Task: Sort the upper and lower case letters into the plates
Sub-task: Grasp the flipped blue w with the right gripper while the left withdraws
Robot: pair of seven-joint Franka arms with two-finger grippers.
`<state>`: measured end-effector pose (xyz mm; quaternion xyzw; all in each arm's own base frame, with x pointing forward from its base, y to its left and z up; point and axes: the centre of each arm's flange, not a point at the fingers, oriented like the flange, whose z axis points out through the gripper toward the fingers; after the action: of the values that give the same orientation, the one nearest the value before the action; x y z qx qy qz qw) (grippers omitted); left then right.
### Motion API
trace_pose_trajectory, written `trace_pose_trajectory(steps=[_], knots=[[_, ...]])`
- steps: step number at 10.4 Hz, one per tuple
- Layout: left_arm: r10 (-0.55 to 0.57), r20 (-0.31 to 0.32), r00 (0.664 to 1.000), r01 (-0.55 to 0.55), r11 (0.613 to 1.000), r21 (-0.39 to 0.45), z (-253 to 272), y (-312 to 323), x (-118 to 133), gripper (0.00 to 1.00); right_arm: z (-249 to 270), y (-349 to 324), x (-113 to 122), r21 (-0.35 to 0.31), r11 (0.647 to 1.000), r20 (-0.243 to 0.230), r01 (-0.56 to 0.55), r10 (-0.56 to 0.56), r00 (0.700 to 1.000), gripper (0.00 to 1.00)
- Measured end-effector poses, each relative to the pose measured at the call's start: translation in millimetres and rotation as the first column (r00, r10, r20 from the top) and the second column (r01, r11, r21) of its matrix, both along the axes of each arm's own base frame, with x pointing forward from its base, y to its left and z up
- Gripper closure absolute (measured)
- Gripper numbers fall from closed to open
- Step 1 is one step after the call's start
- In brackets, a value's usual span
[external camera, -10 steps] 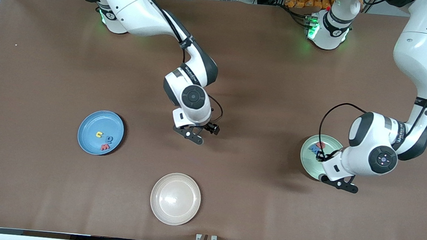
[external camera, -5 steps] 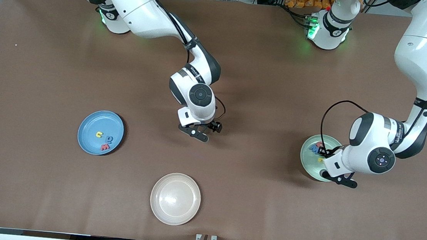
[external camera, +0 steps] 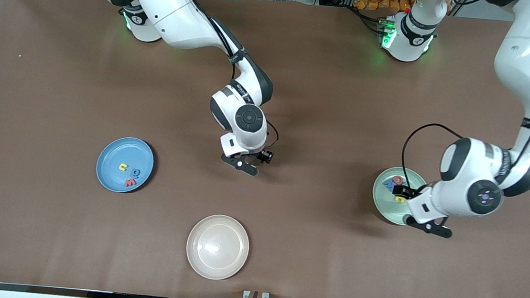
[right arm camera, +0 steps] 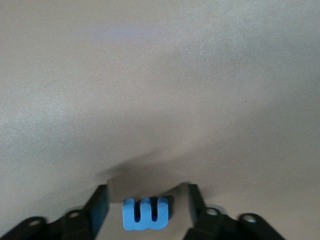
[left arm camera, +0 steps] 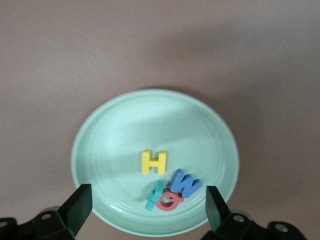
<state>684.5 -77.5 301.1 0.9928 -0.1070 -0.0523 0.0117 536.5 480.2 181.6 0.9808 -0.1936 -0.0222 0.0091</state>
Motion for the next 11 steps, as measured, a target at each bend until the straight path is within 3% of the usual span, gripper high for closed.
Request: trace_pose_trajectory(steps=[2, 5, 7, 8, 11], knots=[[0.065, 0.041, 0.997, -0.063, 0.997, -0.042, 73.8, -1.5, -3.8, 0.0, -0.9, 4.3, -4.5, -0.001, 1.0, -0.001, -0.009, 0.009, 1.0, 0.34], [0.131, 0.061, 0.99, -0.129, 0.991, -0.034, 159.2, 1.8, -28.4, 0.0, -3.2, 6.9, -8.4, -0.003, 1.0, -0.004, -0.015, 0.015, 1.0, 0.37], [0.149, 0.071, 0.986, -0.148, 0.989, -0.028, 194.2, 2.6, -42.8, 0.0, -2.0, 7.5, -7.9, 0.0, 1.0, 0.0, -0.015, 0.015, 1.0, 0.46], [0.17, 0.07, 0.983, -0.169, 0.985, -0.019, 204.2, 1.8, -48.4, 0.0, -1.0, 8.1, -7.6, 0.003, 1.0, 0.002, -0.015, 0.015, 1.0, 0.57], [0.197, 0.032, 0.98, -0.196, 0.98, -0.022, 236.4, -3.3, -69.3, 0.0, -0.7, 8.2, -7.6, 0.003, 1.0, 0.002, -0.015, 0.015, 1.0, 0.6]])
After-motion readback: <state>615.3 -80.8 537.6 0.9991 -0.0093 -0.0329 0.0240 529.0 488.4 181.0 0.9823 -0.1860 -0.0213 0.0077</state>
